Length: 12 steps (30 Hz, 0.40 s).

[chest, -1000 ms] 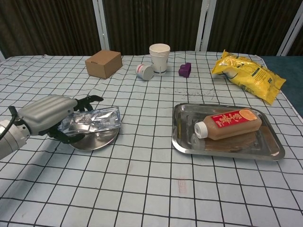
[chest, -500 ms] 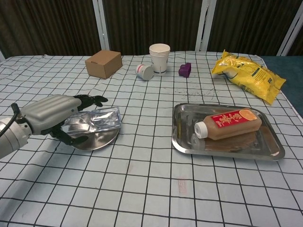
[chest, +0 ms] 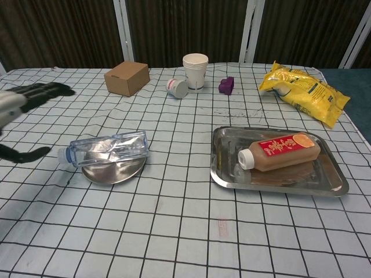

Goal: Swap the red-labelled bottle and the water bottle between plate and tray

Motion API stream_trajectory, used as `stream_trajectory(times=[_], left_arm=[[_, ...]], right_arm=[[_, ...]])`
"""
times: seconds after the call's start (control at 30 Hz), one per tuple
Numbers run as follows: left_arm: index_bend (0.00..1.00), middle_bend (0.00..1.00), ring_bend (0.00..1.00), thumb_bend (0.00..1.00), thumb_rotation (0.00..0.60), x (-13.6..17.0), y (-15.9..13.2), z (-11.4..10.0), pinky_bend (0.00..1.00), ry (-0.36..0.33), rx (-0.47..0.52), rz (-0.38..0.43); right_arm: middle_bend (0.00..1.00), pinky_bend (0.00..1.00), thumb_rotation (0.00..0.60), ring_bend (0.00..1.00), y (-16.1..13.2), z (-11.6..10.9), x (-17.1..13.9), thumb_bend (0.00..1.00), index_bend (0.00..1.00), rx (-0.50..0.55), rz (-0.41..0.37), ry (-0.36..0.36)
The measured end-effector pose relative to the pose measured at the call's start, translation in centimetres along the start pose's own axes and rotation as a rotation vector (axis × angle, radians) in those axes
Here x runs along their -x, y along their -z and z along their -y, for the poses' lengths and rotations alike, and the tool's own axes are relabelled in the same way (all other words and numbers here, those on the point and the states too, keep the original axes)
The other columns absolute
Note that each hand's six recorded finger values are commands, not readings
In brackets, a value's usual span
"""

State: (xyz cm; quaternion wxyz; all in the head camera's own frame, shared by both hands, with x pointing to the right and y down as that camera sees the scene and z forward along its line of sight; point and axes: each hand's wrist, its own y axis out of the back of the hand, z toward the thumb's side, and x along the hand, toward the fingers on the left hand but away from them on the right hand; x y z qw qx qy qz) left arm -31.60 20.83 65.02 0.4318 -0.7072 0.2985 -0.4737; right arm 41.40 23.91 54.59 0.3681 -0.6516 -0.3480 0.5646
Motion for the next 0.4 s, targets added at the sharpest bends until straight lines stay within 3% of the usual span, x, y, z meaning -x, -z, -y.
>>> stream_trajectory(times=[0.2,0.4], left_arm=[[0.0,0.0,0.0,0.4,0.6,9.3,6.7,-1.9,0.03,0.005,0.01,-0.256],[0.0,0.0,0.0,0.41,0.6,10.9,8.4,-3.3,0.03,-0.015,0.032,-0.288]], right_arm=[[0.0,0.0,0.6,0.0,0.7,-1.2,-1.9,0.24,0.0,-0.053,0.055,0.079],[0.0,0.0,0.6,0.0,1.0,-1.4,-2.6,0.24,0.0,-0.071,0.091,0.121]])
